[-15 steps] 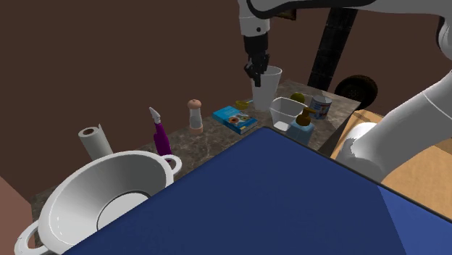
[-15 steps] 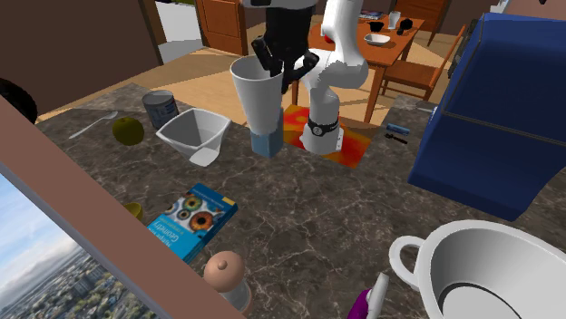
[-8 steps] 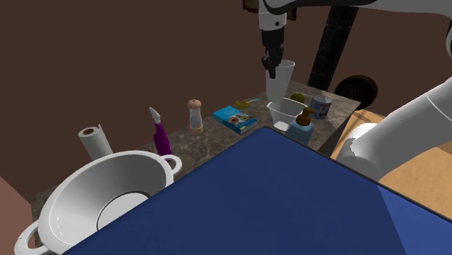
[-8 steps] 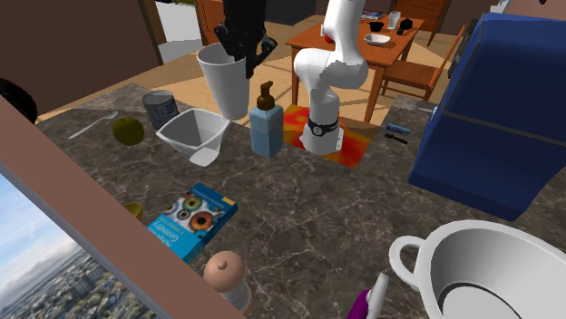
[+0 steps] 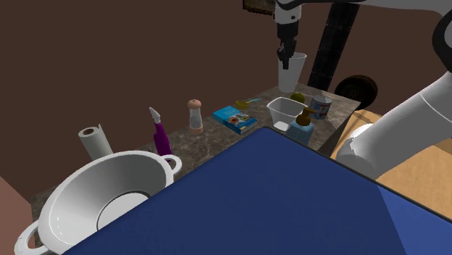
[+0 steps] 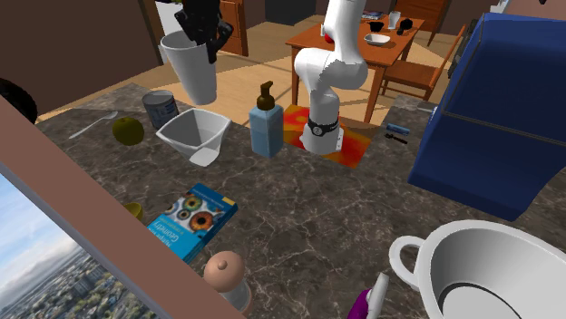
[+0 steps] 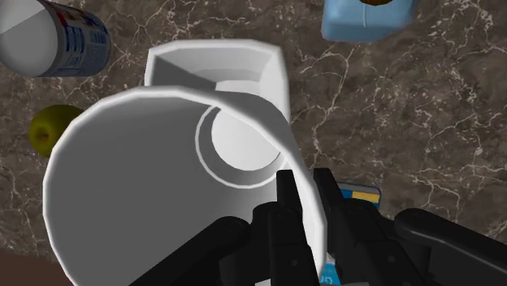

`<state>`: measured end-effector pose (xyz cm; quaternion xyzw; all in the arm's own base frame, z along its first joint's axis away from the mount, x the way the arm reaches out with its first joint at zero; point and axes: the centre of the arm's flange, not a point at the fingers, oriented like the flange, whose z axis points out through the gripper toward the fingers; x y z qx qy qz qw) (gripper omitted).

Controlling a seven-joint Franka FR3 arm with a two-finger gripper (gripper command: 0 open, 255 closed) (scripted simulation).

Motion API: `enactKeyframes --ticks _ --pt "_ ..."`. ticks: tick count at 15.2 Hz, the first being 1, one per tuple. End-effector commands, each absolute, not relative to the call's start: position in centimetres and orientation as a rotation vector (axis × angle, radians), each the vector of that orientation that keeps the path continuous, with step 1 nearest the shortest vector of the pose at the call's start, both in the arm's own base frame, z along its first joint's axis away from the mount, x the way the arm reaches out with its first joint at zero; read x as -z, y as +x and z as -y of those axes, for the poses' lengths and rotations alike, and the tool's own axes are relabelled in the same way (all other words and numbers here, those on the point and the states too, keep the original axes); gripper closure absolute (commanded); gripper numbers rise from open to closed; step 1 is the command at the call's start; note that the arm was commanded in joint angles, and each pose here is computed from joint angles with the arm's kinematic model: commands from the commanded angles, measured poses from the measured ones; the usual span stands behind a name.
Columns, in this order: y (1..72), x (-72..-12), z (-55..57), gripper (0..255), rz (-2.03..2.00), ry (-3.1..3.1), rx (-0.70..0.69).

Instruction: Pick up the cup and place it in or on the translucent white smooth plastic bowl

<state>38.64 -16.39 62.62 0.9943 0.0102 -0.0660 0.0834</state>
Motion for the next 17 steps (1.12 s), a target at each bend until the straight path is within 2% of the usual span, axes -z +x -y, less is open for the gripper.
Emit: enactKeyframes --ticks 1,4,17 --pt "37.9 -62.9 19.3 255 -0.033 2.967 0.197" --pt "37.5 -63.5 23.4 255 -0.033 2.967 0.197" --pt "37.5 -56.6 23.4 255 -0.033 2.967 0.197"
